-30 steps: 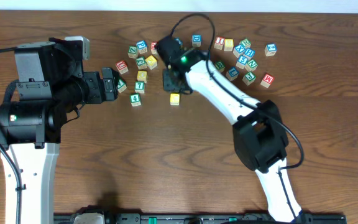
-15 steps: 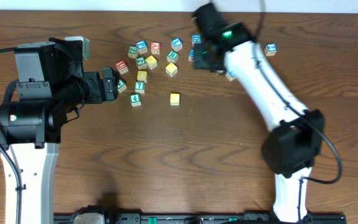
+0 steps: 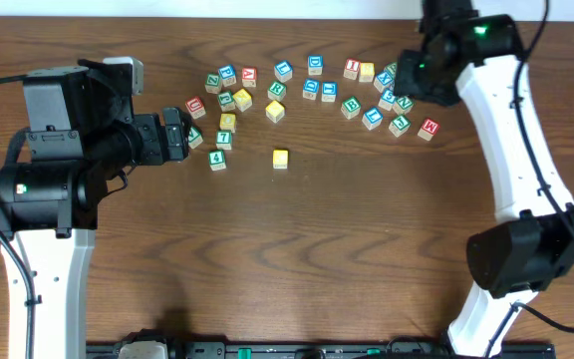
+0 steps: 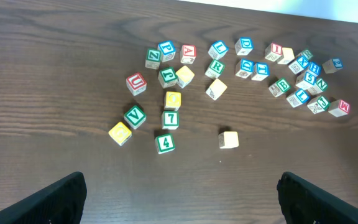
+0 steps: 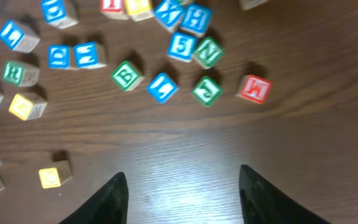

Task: Spell out CORL
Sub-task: 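Retract the right arm back toward the upper right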

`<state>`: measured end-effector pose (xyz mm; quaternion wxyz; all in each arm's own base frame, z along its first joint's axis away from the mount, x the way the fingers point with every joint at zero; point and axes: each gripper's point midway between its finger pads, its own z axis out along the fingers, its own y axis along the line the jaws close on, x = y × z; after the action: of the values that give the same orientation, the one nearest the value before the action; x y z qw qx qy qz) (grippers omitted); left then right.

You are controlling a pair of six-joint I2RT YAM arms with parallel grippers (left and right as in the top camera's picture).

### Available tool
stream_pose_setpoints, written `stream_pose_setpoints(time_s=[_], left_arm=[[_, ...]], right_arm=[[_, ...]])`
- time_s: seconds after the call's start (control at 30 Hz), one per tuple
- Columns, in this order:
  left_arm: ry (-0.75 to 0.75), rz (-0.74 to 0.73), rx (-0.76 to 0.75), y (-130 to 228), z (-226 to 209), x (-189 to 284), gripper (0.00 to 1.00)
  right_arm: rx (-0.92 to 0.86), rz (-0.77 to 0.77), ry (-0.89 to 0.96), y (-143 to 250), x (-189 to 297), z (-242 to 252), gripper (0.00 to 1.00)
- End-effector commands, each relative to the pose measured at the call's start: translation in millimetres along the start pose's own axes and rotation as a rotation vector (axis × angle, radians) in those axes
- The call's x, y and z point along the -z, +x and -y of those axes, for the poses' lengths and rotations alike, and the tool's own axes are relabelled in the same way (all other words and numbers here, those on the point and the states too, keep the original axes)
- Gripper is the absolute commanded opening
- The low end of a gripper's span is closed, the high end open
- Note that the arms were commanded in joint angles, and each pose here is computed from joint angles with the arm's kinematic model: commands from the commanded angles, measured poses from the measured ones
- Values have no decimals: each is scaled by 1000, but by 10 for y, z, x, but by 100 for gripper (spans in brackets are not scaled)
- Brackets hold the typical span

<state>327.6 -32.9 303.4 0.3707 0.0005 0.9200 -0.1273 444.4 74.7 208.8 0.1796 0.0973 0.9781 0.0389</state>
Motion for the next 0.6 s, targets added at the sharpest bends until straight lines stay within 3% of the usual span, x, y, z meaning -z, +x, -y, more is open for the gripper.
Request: stream_pose_setpoints(time_s=[0.0,0.4,0.57], left_arm=[[15,17,-10,-54,50,49,96],[45,35,11,-115,96,26,96],[54,4,19,-203,72,-335,96]], right_arm=[[18,25,-9,-52,132,49,52],[33,29,-10,-61,133,48,63],[33,29,-10,-63,131,47,63]])
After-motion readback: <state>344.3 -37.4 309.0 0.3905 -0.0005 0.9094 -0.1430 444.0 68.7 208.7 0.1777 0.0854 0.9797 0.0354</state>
